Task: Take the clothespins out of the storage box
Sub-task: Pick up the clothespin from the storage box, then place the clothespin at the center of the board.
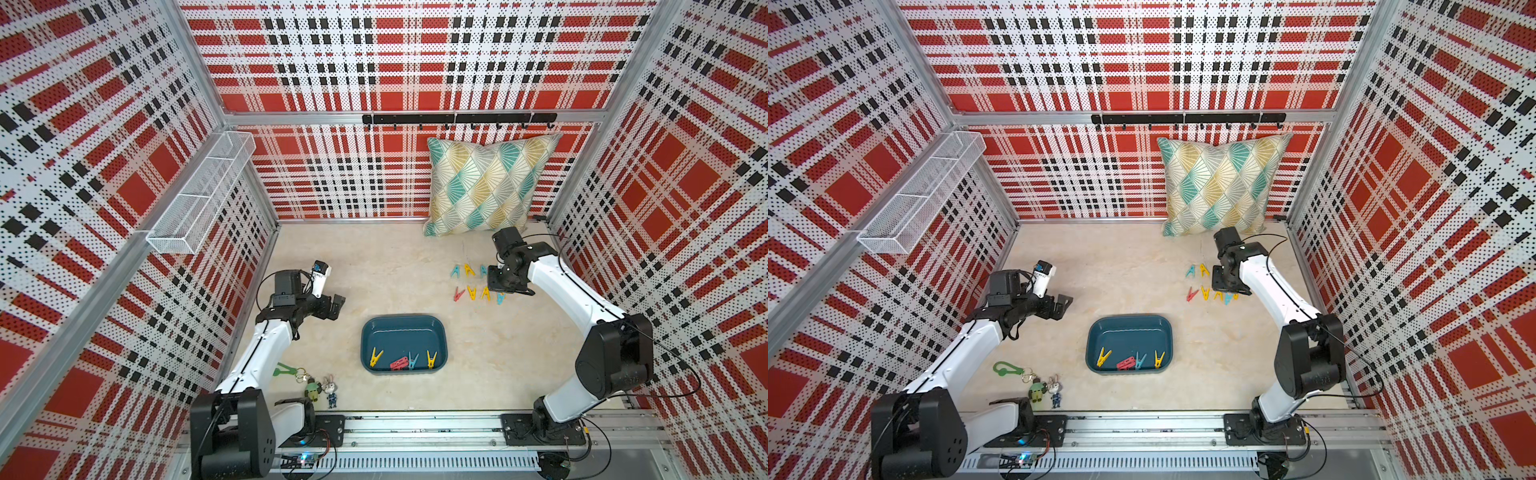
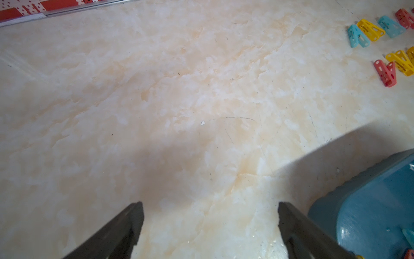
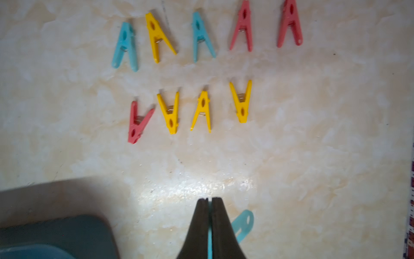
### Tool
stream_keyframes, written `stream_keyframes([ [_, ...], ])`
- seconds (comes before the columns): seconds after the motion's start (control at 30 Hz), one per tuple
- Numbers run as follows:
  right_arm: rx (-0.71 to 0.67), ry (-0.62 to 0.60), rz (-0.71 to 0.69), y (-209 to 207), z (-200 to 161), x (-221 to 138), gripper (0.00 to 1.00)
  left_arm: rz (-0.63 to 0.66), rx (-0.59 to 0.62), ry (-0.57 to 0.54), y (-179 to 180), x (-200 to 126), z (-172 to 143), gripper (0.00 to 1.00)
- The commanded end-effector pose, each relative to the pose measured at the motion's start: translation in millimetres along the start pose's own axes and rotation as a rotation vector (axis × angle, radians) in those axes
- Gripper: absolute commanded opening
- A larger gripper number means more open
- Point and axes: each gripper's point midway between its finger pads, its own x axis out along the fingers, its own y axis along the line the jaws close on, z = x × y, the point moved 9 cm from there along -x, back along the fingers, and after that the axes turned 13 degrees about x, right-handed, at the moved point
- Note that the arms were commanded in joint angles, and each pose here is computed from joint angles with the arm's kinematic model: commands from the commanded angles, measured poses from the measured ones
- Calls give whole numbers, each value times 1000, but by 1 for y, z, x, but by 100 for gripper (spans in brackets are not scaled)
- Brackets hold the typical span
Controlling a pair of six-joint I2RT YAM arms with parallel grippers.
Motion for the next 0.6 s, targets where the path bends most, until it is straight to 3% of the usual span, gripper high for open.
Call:
stream_keyframes([
  [0.0,-50,54,-60,-10,9,20,0,-2,20,-8,-2,2,1,100],
  [0.23,-56,119,-168,-25,30,62,0,-4,21,-10,-2,2,2,100],
  [0.57,-49,151,-247,-44,63,89,0,-6,22,-11,-3,2,2,100],
])
